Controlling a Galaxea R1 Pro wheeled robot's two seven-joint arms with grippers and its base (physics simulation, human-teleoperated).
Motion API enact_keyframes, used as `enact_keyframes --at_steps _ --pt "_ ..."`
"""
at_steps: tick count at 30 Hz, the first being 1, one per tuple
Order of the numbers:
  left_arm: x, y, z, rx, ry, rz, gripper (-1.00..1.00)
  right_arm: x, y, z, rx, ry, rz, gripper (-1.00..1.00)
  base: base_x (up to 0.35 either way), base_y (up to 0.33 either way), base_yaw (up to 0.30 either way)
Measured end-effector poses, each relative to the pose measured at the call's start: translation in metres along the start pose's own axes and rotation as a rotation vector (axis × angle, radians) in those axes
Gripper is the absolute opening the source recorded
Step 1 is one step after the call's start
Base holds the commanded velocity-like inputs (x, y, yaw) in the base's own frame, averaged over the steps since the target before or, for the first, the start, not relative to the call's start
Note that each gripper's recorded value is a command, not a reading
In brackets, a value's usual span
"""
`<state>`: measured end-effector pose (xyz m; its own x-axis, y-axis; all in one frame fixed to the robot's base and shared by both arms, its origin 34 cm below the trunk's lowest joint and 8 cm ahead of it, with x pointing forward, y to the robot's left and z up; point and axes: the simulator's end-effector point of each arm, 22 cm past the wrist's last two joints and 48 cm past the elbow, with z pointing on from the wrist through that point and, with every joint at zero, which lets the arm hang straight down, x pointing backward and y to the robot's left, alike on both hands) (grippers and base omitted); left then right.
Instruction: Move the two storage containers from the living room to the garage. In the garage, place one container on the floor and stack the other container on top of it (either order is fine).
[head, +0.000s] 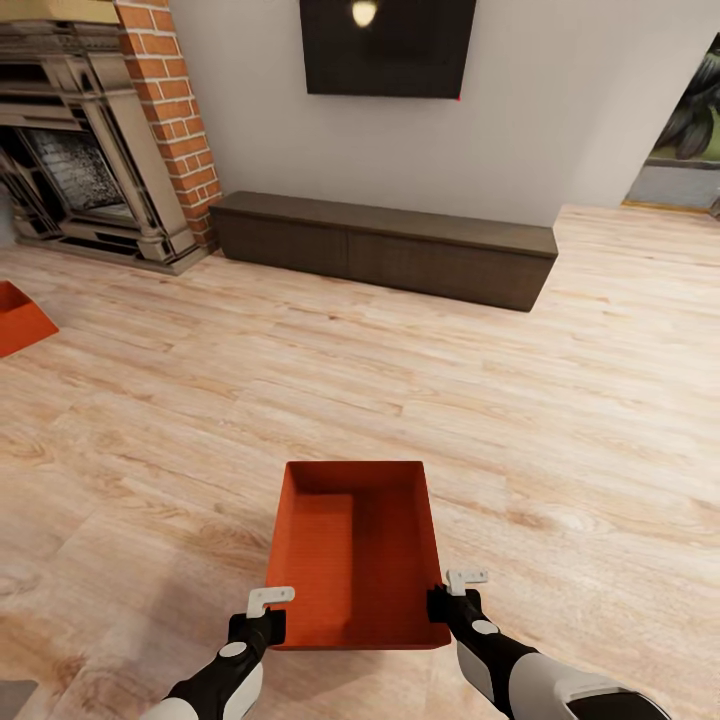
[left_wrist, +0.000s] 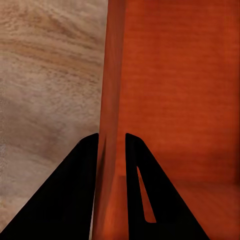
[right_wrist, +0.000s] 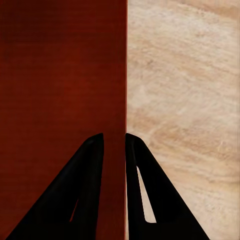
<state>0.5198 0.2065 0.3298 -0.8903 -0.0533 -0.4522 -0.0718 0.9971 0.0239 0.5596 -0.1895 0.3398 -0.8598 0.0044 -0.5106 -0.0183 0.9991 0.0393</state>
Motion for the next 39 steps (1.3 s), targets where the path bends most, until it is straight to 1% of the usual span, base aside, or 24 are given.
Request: enact_keyframes --at_steps 39 --pt "-0.041 0.002 -0.062 -0.002 0.001 0.000 -1.00 -0.045 0.004 -0.060 0.003 0.001 0.000 -1.00 0.000 0.000 0.000"
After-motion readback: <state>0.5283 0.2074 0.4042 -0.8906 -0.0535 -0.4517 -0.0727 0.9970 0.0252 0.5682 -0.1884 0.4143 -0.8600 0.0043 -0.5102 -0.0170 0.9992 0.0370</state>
